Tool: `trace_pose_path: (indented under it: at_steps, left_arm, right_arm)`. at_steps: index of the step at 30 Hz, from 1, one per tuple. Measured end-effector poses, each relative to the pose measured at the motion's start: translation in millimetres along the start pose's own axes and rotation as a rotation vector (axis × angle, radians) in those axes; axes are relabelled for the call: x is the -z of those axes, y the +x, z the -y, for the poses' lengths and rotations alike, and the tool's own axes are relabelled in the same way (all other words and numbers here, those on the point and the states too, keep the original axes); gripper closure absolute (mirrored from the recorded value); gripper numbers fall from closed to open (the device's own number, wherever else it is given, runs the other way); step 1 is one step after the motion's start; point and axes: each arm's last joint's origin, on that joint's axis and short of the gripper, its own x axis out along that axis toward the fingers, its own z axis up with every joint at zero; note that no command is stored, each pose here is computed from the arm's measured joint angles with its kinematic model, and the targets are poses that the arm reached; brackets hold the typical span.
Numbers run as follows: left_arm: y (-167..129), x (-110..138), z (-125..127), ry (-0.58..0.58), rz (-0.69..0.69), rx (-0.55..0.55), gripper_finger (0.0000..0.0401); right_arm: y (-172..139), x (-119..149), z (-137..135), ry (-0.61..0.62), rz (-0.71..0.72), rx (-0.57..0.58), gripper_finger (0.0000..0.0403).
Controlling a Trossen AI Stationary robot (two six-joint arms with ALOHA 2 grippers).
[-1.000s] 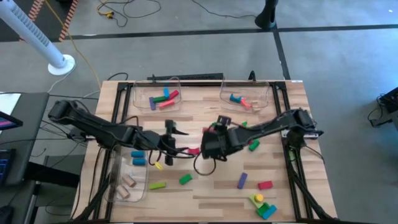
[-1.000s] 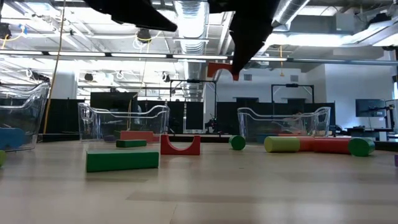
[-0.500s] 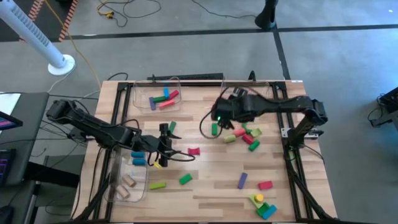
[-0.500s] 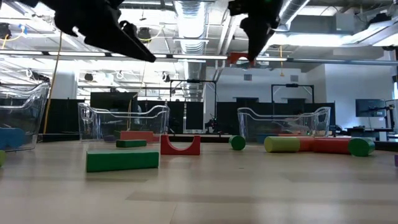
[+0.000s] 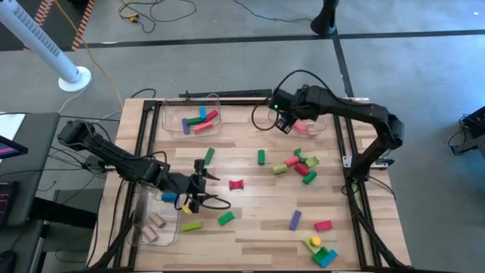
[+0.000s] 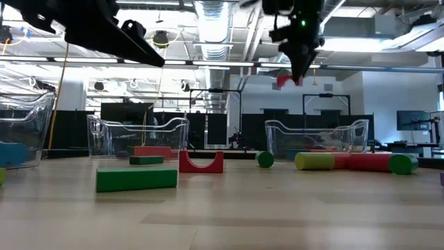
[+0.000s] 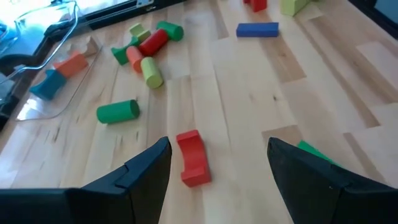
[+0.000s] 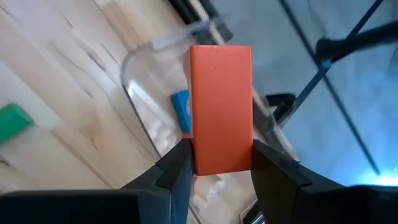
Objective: Sort blocks by size
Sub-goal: Put the orange arch block into the top right transparent bin
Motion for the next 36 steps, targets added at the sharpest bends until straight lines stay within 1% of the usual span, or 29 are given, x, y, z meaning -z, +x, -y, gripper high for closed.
trace_pose_path:
  at_steps: [12, 14, 18, 22, 26, 28, 30, 36]
  left_arm:
    - [-3.3, -0.5, 8.1, 0.005, 0.008, 0.031, 0.0142]
    - [-3.6, -0.4, 8.7, 0.001, 0.008, 0.033, 0.0142]
    - [-3.6, -0.2, 8.8, -0.014, 0.006, 0.034, 0.0142]
    - [-3.6, -0.2, 8.8, -0.026, 0.005, 0.034, 0.0142]
    - [-3.6, 0.0, 9.1, -0.029, 0.004, 0.043, 0.0142]
    - [-3.7, 0.0, 10.0, -0.029, 0.005, 0.073, 0.0142]
    - [-4.4, -0.2, 12.7, -0.022, 0.007, 0.128, 0.0142]
    - [-11.6, -1.5, 29.4, 0.046, 0.035, 0.296, 0.0142]
  right_arm:
    - [69.6, 13.9, 25.8, 0.078, -0.12, -0.089, 0.0237]
    - [81.2, 18.3, 28.0, 0.087, -0.133, -0.111, 0.0237]
    - [102.5, 29.3, 35.2, 0.111, -0.17, -0.119, 0.0237]
    - [123.1, 40.5, 42.8, 0.15, -0.191, -0.168, 0.0237]
    - [139.2, 51.5, 48.7, 0.189, -0.208, -0.169, 0.0237]
    - [145.3, 55.9, 50.5, 0.209, -0.212, -0.193, 0.0237]
    - [149.8, 59.1, 51.4, 0.222, -0.213, -0.207, 0.0236]
    - [159.1, 66.3, 50.9, 0.232, -0.211, -0.218, 0.0231]
